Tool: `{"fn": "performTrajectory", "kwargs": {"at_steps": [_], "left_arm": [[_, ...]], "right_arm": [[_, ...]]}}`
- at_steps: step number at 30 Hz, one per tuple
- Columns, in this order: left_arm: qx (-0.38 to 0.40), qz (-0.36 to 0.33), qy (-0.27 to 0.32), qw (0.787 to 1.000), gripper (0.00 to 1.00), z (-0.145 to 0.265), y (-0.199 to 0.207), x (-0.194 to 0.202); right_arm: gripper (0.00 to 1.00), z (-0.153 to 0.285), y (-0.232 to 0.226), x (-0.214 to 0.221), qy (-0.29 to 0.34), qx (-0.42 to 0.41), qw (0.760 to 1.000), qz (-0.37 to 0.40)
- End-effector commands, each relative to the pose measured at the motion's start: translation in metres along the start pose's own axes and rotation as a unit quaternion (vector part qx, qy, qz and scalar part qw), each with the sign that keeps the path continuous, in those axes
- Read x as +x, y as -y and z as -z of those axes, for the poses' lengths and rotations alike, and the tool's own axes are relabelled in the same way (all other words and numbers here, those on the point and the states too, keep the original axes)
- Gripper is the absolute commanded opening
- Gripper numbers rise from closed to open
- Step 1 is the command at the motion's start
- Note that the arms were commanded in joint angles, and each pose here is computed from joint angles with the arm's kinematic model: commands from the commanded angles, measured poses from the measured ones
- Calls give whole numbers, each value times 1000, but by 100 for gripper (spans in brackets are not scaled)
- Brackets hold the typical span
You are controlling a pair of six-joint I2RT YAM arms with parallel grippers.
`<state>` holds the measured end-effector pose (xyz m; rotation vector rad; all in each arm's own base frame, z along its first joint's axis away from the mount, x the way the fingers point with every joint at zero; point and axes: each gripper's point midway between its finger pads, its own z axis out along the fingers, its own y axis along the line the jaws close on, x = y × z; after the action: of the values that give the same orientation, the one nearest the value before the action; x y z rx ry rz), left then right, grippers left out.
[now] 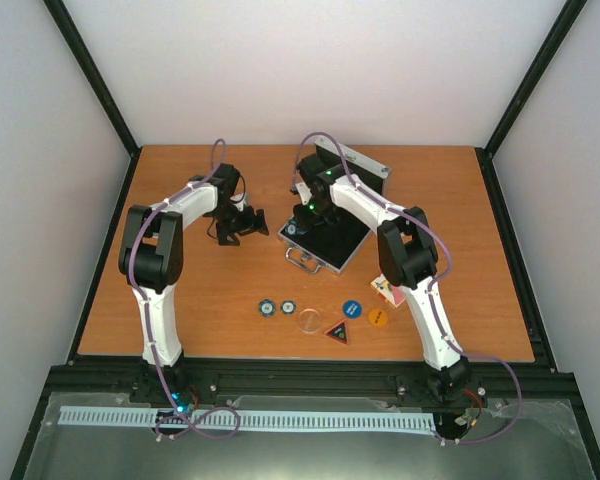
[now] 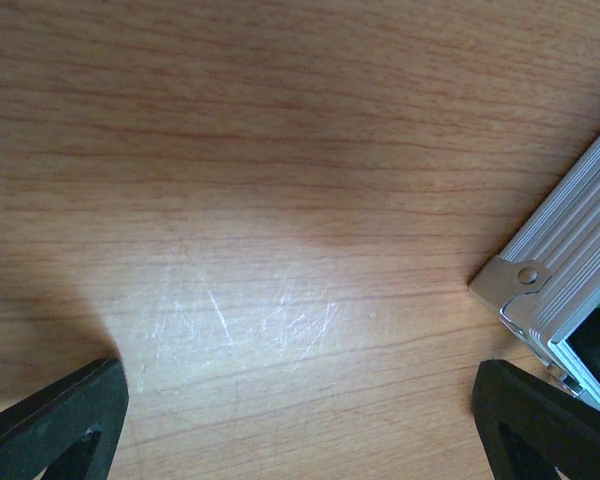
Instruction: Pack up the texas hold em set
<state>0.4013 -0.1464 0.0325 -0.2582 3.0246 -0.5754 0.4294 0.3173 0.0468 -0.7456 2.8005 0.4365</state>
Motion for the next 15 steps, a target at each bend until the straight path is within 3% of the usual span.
{"fn": "performTrajectory", "kwargs": {"at_steps": [1,15], "left_arm": [[-37,9,-17,999,98,-17,-25,7],[-42,8,-15,999,98,-16,-27,9]], "right_arm": [[42,-4,1,-4,1,4,1000,1],[42,-13,-1,10,-24,-6,1000,-1]]}}
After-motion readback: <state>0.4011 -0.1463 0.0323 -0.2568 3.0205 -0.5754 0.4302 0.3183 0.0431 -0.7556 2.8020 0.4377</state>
